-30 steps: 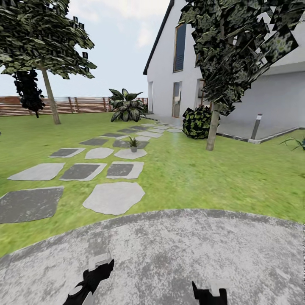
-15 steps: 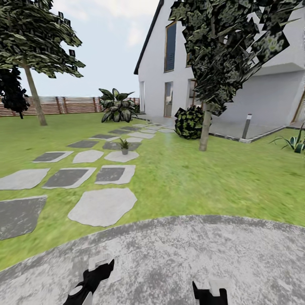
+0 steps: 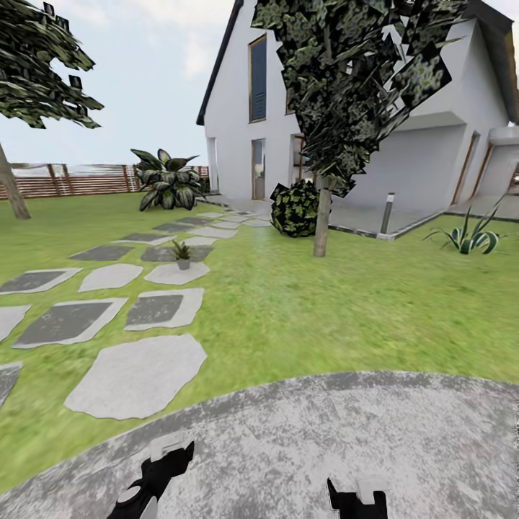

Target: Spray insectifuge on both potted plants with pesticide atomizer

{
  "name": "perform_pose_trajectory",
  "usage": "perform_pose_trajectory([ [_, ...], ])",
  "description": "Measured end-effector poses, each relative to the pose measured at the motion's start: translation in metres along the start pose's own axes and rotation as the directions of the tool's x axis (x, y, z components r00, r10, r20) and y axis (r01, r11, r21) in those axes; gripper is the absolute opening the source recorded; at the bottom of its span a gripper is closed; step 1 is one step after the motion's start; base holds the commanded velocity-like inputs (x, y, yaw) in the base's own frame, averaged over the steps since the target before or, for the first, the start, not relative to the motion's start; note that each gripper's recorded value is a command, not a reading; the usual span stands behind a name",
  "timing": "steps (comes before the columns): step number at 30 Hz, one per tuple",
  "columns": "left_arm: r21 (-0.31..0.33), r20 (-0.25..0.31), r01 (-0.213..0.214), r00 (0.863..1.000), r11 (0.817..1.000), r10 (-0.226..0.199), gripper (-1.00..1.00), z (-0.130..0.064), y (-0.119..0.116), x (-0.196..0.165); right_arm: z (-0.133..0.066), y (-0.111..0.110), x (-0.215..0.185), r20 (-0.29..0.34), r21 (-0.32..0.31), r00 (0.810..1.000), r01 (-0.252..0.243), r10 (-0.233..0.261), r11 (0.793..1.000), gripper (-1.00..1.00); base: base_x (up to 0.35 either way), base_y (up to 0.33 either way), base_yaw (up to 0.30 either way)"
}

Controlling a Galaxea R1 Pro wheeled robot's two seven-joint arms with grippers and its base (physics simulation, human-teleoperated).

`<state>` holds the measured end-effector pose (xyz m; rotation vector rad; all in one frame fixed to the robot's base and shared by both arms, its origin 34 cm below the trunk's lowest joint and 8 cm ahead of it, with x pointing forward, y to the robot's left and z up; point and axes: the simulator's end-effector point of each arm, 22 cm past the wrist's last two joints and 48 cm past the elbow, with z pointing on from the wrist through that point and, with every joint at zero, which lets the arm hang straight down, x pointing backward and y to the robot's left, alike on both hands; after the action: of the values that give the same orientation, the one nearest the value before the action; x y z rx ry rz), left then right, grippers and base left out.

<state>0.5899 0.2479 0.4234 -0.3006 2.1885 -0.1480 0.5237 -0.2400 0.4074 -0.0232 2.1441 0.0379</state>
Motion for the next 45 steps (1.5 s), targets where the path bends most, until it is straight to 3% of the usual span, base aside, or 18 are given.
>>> perform_pose_trajectory([
  [45,0.000,-0.001,0.000,1.000,1.000,0.000,1.00,0.0001,0.0002,0.0004,0.0001,0.0002,0.0001,0.000,-0.001,1.000,0.000,0.000,1.000,1.00,0.305,0.000,-0.272],
])
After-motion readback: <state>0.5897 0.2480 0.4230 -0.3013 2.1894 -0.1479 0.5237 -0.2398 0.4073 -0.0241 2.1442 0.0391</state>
